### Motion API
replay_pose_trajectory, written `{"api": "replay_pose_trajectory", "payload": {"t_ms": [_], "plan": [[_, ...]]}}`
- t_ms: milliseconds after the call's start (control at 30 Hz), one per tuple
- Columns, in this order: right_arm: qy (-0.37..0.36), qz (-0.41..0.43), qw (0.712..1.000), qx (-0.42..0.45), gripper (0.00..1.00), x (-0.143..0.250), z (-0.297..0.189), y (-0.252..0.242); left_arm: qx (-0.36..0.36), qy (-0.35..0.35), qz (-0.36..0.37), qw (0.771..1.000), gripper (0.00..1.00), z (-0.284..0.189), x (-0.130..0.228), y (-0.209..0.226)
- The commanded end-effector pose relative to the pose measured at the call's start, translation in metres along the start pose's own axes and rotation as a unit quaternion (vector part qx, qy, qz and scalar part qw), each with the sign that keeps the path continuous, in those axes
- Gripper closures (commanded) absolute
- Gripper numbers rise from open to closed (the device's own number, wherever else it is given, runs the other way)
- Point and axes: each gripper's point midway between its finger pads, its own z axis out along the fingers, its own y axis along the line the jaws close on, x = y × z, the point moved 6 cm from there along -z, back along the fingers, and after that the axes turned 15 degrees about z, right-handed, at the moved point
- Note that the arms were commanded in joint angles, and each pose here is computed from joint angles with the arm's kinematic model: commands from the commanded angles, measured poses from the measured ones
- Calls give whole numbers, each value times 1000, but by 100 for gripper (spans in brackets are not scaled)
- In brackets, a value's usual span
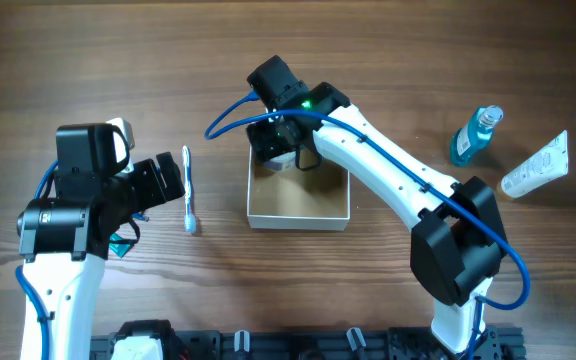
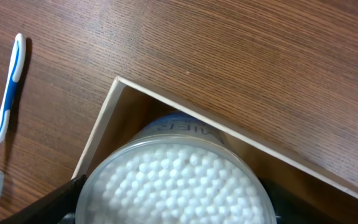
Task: Pack container
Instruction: 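Carry the tub with the right gripper and place it in the box, then reach right gripper to the teal mouthwash bottle and grasp it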
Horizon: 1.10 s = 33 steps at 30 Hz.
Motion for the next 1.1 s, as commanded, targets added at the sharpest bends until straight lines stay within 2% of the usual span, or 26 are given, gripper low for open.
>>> {"api": "replay_pose_trajectory", "payload": {"t_ms": [0, 133, 233, 300, 333, 400, 467, 533, 567, 667, 733, 1067], "plan": [[5, -5, 1000, -7, 12, 2, 5, 5, -2, -9, -2, 1000, 0, -5, -4, -1], [5, -4, 1000, -7, 11, 2, 5, 5, -2, -7, -2, 1000, 0, -5, -4, -1], [2, -4, 1000, -9, 15, 1, 1, 5, -2, -7, -2, 1000, 0, -5, -4, -1], [-30, 7, 1000, -6, 16, -5, -28, 3, -2, -7, -2, 1000, 0, -5, -4, -1], [-79, 34, 996, 12, 14, -14, -63, -7, -2, -7, -2, 1000, 0, -5, -4, -1], [-148, 89, 984, 29, 5, -26, -123, -38, -2, -7, -2, 1000, 0, -5, -4, -1], [-183, 150, 971, 44, 3, -28, -174, -91, -2, -7, -2, 1000, 0, -5, -4, -1], [-191, 185, 962, 60, 3, -24, -208, -146, -2, -8, -2, 1000, 0, -5, -4, -1], [-177, 221, 956, 78, 0, -17, -223, -189, -2, -8, -2, 1000, 0, -5, -4, -1], [-132, 281, 948, 76, 0, -6, -222, -261, -2, -8, -2, 1000, 0, -5, -4, -1], [-107, 296, 945, 93, 0, -2, -211, -290, -2, -8, -2, 1000, 0, -5, -4, -1], [58, 351, 926, 127, 0, 9, -102, -339, -2, -7, -2, 1000, 0, -5, -4, -1]]}}
